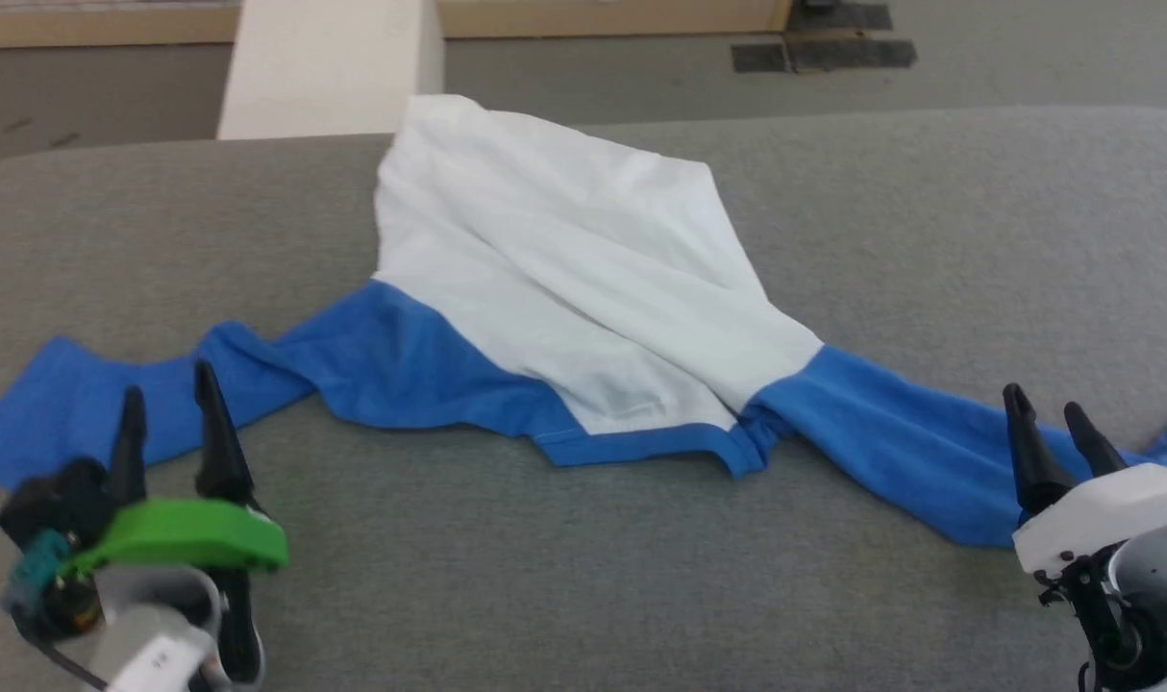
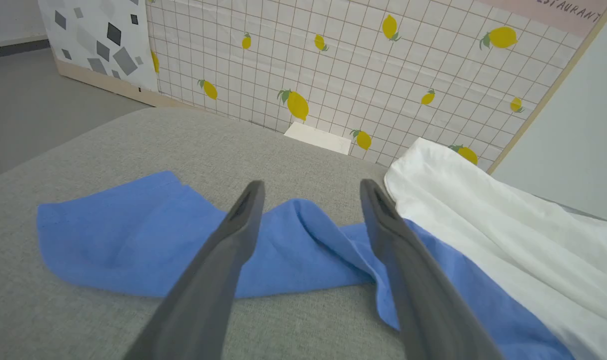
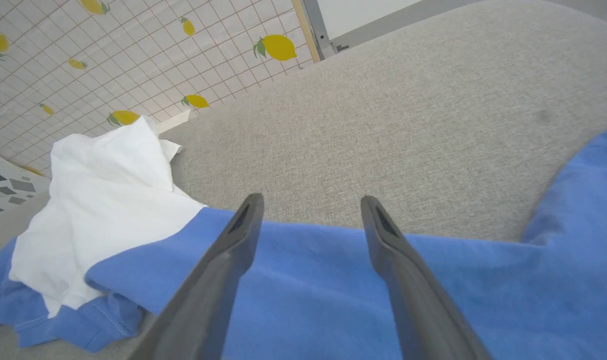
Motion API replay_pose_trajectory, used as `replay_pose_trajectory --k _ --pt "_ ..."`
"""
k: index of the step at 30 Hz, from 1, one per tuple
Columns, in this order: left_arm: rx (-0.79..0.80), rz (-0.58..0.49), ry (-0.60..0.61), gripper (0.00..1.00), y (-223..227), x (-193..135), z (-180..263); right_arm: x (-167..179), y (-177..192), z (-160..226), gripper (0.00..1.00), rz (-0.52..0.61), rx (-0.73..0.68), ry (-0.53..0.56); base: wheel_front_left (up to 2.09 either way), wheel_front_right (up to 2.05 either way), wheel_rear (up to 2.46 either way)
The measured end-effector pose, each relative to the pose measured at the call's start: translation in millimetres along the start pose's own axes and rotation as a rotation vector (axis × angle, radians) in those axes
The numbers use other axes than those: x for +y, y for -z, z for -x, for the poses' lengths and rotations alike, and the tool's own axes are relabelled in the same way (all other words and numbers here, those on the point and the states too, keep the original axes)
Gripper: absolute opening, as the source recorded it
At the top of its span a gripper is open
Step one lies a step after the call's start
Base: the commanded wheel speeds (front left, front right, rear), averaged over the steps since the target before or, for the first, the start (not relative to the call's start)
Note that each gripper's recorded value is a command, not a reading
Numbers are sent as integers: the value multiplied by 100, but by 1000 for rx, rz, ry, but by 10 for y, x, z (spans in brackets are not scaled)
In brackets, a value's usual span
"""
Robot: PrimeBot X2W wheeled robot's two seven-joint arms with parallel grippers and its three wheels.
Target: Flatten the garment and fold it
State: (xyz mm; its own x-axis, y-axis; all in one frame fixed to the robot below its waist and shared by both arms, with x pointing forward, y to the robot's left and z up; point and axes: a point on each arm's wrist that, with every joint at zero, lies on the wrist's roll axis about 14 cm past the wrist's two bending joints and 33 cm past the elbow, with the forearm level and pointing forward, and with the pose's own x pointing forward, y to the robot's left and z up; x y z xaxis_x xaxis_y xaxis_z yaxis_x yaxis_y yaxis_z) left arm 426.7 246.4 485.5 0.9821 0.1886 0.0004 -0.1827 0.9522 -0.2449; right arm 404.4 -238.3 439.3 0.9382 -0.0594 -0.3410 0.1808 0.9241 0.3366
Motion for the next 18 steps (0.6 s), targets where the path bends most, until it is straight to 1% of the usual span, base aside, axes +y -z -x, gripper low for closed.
replay_pose_trajectory --k 3,5,7,9,11,14,18 --pt "4 11 -23 100 0 53 182 185 31 -100 100 55 66 -41 0 0 0" --pt "-13 19 -39 100 -64 81 236 367 81 -201 100 134 149 -73 0 0 0" --pt "-35 23 -53 100 -139 111 276 534 218 -267 100 254 280 -90 0 0 0" --pt "-48 24 -60 100 -193 131 303 629 290 -299 100 386 371 -82 0 0 0" --pt "-48 23 -63 100 -214 147 324 713 301 -336 100 491 431 -79 0 0 0" --pt "-49 22 -57 100 -237 134 335 682 279 -402 100 640 507 -49 0 0 0" --pt "-36 19 -55 100 -208 131 333 470 455 -403 100 734 665 2 0 0 0"
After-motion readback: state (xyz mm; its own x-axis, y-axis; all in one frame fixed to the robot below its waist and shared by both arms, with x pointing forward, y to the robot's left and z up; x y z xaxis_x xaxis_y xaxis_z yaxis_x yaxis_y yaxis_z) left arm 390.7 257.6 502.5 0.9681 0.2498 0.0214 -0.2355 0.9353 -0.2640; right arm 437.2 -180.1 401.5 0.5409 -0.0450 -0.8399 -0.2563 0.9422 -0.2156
